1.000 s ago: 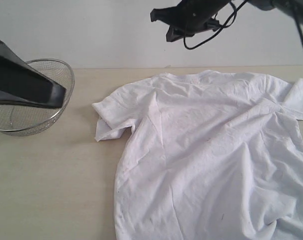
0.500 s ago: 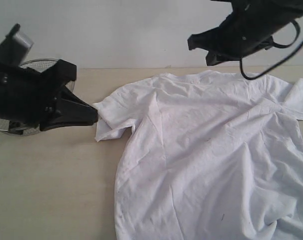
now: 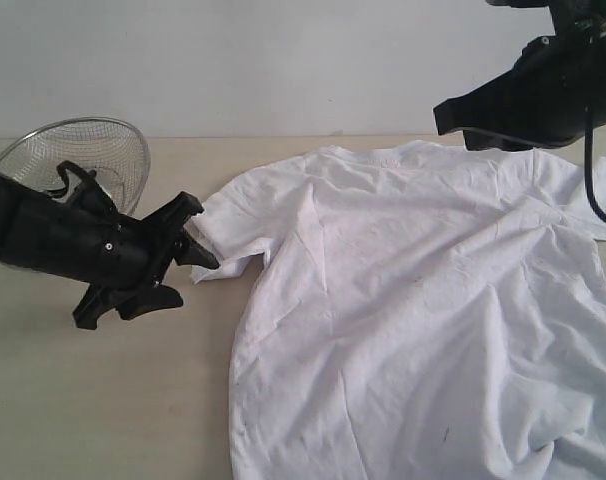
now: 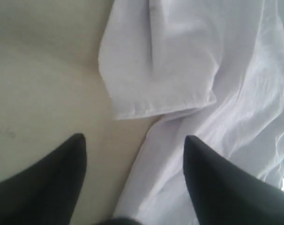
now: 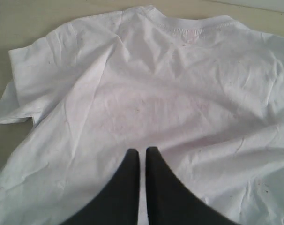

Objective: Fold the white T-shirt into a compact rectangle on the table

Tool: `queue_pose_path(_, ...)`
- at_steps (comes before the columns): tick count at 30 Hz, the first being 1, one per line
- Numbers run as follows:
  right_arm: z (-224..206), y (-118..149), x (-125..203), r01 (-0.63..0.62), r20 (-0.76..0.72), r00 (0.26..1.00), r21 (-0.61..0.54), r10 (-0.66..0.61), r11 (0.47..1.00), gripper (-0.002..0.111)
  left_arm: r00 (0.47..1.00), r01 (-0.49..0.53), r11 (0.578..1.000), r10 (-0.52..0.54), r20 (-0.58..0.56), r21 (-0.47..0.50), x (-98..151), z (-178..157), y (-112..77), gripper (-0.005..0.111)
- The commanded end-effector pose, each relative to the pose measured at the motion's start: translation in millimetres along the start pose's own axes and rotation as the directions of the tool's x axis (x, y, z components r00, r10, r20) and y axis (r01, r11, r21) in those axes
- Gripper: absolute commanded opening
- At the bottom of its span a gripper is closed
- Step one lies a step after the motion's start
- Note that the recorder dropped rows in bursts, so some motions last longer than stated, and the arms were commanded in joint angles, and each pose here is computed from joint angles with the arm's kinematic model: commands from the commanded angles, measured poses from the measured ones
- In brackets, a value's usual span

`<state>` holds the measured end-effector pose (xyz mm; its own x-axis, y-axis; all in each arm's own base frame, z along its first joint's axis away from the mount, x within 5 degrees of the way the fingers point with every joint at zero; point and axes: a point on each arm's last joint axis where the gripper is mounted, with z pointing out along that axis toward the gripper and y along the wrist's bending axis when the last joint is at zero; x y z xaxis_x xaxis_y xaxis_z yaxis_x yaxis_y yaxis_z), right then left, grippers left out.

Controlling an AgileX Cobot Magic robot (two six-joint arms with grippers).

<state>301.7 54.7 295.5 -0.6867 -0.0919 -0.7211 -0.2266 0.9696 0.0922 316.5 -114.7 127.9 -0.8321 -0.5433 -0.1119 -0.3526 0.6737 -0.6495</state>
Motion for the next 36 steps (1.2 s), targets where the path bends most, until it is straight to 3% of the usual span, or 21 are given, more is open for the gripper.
queue_pose_path(1, -1.8, -0.8, -0.2, 0.017, 0.016, 1.000, 0.004, -0.017, 1.000, 0.000, 1.000, 0.014, 1.000, -0.014, 0.005, 0.016, -13.2, 15.7, -6.1, 0.058)
queue_pose_path(13, -1.9, -1.4, -2.3, 0.026, 0.039, 0.999, 0.011, -0.027, 1.000, 0.000, 0.999, 0.041, 0.999, -0.041, 0.024, 0.002, -19.1, 23.9, -4.7, 0.057)
queue_pose_path(15, -1.9, -1.5, -2.9, 0.026, 0.045, 0.999, 0.013, -0.027, 1.000, 0.000, 0.998, 0.041, 0.999, -0.041, 0.040, -0.009, -20.5, 23.9, -3.6, 0.053)
queue_pose_path(23, -2.0, -1.7, -3.6, 0.026, 0.052, 0.998, 0.015, -0.027, 1.000, 0.000, 0.996, 0.070, 0.997, -0.070, 0.063, -0.010, -22.6, 24.0, -3.2, 0.018)
queue_pose_path(36, -1.9, -1.2, -1.6, 0.027, 0.031, 0.999, 0.009, -0.027, 1.000, 0.000, 0.995, 0.073, 0.997, -0.073, 0.067, -0.004, -23.0, 23.9, -3.7, 0.014)
